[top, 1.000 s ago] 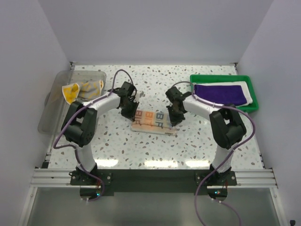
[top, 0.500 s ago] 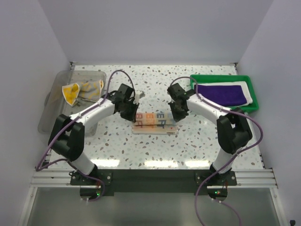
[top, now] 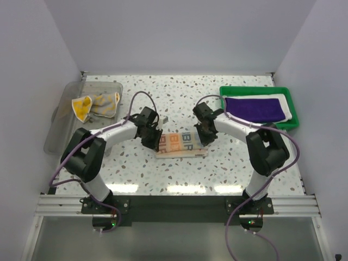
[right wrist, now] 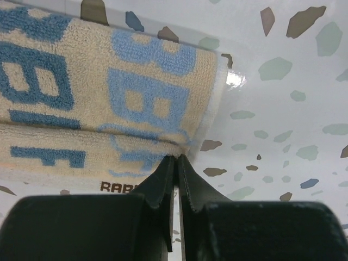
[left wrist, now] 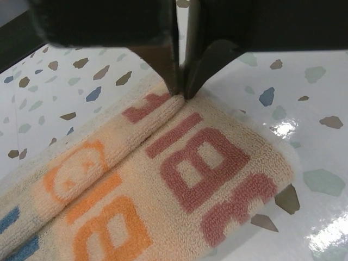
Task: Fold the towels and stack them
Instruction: Fold the towel
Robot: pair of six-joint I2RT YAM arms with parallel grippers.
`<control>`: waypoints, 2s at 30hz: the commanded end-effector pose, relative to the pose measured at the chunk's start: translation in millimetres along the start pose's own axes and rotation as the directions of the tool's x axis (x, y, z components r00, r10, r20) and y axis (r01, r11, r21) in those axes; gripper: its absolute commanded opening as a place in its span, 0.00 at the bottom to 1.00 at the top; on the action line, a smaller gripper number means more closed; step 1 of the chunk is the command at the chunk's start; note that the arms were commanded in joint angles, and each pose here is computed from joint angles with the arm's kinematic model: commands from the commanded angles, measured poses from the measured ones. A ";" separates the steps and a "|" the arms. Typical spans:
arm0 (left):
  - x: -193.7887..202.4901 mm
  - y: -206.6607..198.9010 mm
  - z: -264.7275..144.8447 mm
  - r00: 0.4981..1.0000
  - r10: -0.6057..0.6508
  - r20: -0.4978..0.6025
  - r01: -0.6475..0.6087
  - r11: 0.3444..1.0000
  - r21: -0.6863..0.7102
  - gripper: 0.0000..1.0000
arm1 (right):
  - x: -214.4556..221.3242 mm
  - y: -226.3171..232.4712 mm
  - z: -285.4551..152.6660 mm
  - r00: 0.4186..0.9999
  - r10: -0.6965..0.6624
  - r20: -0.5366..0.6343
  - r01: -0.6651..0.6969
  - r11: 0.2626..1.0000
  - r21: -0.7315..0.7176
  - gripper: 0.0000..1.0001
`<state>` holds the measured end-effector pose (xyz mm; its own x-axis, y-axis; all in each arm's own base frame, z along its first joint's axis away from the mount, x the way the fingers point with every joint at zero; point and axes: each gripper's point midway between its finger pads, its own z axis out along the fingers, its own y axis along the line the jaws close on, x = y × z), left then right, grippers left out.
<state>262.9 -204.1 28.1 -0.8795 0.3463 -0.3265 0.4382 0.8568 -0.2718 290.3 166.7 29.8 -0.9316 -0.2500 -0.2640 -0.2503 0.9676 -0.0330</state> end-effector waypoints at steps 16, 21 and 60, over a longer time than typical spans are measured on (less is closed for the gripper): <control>7.3 -22.9 -56.1 0.974 -0.042 0.223 0.025 0.996 0.080 0.67 | 36.8 6.1 -51.3 0.996 -0.015 0.088 0.030 0.986 -0.164 0.31; -9.0 -28.5 -77.4 0.950 -0.068 0.306 0.044 0.995 0.084 0.74 | 42.0 12.8 -74.9 0.988 0.051 0.147 -0.016 0.973 -0.231 0.41; 1.1 17.2 -23.8 0.975 -0.061 0.215 0.112 0.965 -0.237 0.64 | 26.2 -4.4 -24.1 0.943 0.268 0.197 -0.250 0.962 -0.110 0.45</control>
<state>251.1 -200.0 25.7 -0.8812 0.1727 -0.4400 0.2795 0.9411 -0.1905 252.6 171.5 25.3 -0.9126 0.0469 -0.4061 -0.0488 0.9738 0.2221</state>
